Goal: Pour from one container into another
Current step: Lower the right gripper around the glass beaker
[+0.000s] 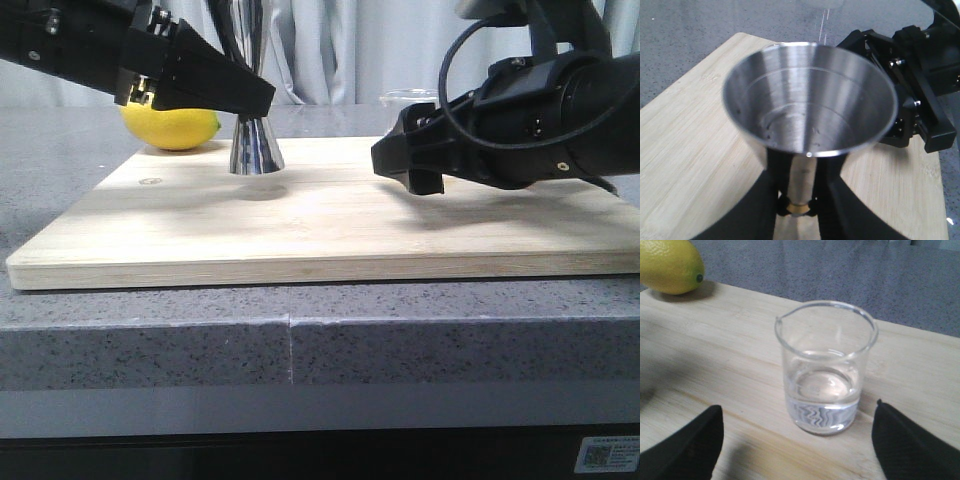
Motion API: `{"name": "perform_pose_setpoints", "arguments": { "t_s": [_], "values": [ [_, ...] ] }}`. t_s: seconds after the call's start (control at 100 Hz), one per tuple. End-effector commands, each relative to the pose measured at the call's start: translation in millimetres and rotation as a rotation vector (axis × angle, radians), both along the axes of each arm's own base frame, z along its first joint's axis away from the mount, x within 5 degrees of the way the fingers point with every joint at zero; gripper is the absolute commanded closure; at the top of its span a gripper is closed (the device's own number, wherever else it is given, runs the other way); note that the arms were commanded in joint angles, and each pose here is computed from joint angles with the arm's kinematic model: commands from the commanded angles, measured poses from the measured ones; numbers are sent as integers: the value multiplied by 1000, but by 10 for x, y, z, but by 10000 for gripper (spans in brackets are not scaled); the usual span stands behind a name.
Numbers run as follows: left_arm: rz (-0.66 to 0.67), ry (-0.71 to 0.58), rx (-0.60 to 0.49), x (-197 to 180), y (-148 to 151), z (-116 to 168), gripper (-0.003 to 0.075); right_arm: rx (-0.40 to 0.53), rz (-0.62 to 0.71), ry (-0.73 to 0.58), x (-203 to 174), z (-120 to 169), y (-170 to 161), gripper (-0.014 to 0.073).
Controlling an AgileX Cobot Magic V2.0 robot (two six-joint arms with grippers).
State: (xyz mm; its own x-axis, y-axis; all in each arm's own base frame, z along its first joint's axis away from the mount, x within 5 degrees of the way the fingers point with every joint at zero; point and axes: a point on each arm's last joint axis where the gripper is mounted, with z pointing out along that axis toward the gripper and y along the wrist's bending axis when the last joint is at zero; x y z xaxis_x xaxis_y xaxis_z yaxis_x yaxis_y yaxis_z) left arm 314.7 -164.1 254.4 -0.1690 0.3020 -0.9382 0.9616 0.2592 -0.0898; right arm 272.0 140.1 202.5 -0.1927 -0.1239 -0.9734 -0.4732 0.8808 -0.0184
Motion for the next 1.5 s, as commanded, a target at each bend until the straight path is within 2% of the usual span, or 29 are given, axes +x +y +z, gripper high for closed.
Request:
{"name": "perform_pose_setpoints", "arguments": {
  "t_s": [0.0, 1.12, 1.49],
  "values": [
    [-17, -58, -107, -63, -34, 336, 689, 55, 10, -133, 21, 231, 20, 42],
    [-19, -62, -105, -63, -34, 336, 689, 74, 15, -172, 45, 226, 37, 42],
    [-50, -99, -114, -44, -51, 457, 689, 83, 16, -185, 76, 165, 54, 42]
  ]
}}
